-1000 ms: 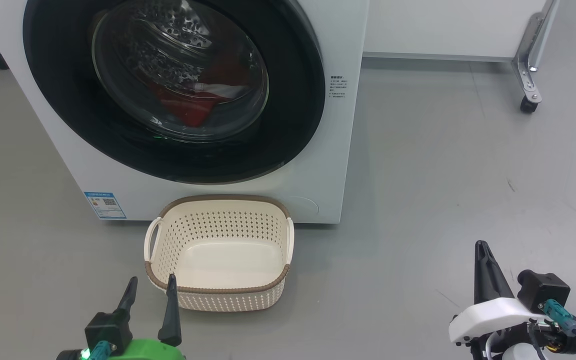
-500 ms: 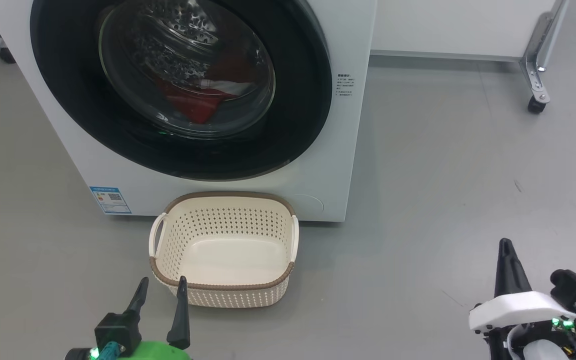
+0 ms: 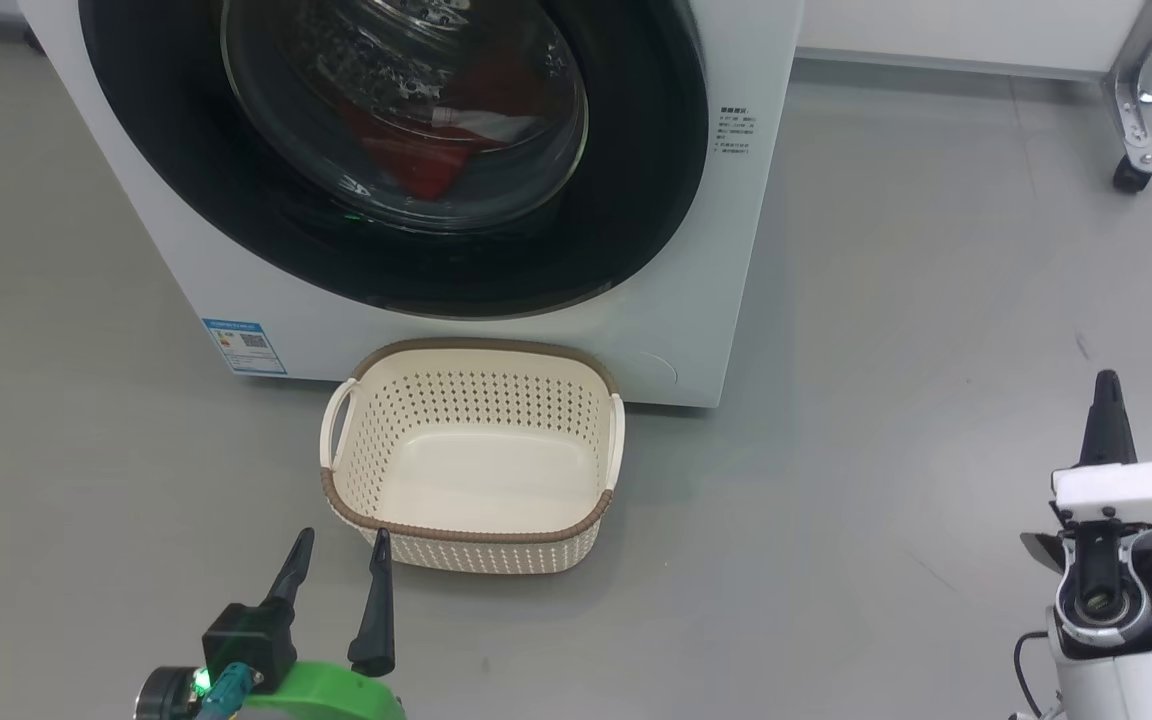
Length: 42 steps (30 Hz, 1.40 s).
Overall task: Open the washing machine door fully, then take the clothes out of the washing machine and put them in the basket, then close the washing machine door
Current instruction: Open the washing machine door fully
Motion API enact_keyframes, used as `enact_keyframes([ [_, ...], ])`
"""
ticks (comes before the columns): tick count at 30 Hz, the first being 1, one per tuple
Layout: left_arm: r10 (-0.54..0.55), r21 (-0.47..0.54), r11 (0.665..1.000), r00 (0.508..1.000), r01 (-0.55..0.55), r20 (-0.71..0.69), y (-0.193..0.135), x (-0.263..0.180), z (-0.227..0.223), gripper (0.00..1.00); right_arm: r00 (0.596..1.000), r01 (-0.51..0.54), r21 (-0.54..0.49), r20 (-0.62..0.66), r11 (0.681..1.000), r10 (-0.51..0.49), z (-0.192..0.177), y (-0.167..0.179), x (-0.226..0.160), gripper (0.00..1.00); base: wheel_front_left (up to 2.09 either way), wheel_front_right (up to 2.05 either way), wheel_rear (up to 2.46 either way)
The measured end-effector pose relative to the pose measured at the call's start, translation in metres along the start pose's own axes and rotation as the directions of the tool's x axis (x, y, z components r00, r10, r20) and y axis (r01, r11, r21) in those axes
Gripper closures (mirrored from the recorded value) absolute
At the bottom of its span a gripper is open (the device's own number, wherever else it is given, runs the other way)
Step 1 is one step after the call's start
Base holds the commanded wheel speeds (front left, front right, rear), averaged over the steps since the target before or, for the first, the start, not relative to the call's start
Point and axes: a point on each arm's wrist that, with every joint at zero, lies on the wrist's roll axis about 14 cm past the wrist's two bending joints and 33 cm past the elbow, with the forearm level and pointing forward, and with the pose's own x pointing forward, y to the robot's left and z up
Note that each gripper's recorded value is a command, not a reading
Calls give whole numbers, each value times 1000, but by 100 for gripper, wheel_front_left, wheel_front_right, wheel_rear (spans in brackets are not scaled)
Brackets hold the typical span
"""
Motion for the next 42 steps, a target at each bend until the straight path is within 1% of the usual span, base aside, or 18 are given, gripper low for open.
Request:
enact_keyframes([
  [5, 5, 3, 1000, 1000, -5, -1, 2, 7, 1, 0, 999, -23, 139, -20, 990, 26, 1, 15, 25, 100, 0, 0, 0],
  [8, 4, 5, 1000, 1000, -4, -4, 1, 10, 0, 0, 999, -23, 191, -40, 981, 31, -1, 21, 39, 100, 0, 0, 0],
  [12, 9, 7, 1000, 1000, -9, -15, 3, 12, -2, 0, 996, -35, 224, -78, 974, 54, -5, 31, 57, 100, 0, 0, 0],
  [21, 27, 12, 1000, 999, -26, -26, 9, 20, -4, 0, 974, -121, 229, -159, 966, 160, -15, 68, 98, 100, 0, 0, 0],
  [25, 33, -1, 999, 999, -33, -38, 10, 22, -8, 0, 964, -125, 246, -198, 961, 176, -24, 77, 112, 100, 0, 0, 0],
  [27, 38, -4, 999, 999, -38, -38, 11, 25, -7, 0, 957, -125, 284, -219, 951, 191, -30, 84, 119, 100, 0, 0, 0],
  [28, 38, -4, 999, 999, -38, -38, 11, 25, -7, 0, 957, -125, 284, -219, 951, 191, -30, 84, 119, 100, 0, 0, 0],
  [31, 43, -7, 999, 998, -44, -41, 13, 29, -8, 0, 942, -131, 344, -249, 930, 225, -39, 96, 129, 100, 0, 0, 0],
  [37, 61, -5, 998, 997, -61, -39, 20, 36, -7, 0, 901, -147, 358, -336, 922, 274, -60, 114, 146, 100, 0, 0, 0],
  [40, 78, -39, 996, 995, -81, -58, 23, 37, -12, 0, 876, -166, 369, -370, 914, 309, -68, 126, 155, 100, 0, 0, 0],
  [42, 84, -39, 995, 994, -86, -69, 24, 39, -16, 0, 865, -171, 381, -384, 909, 324, -72, 132, 162, 100, 0, 0, 0],
])
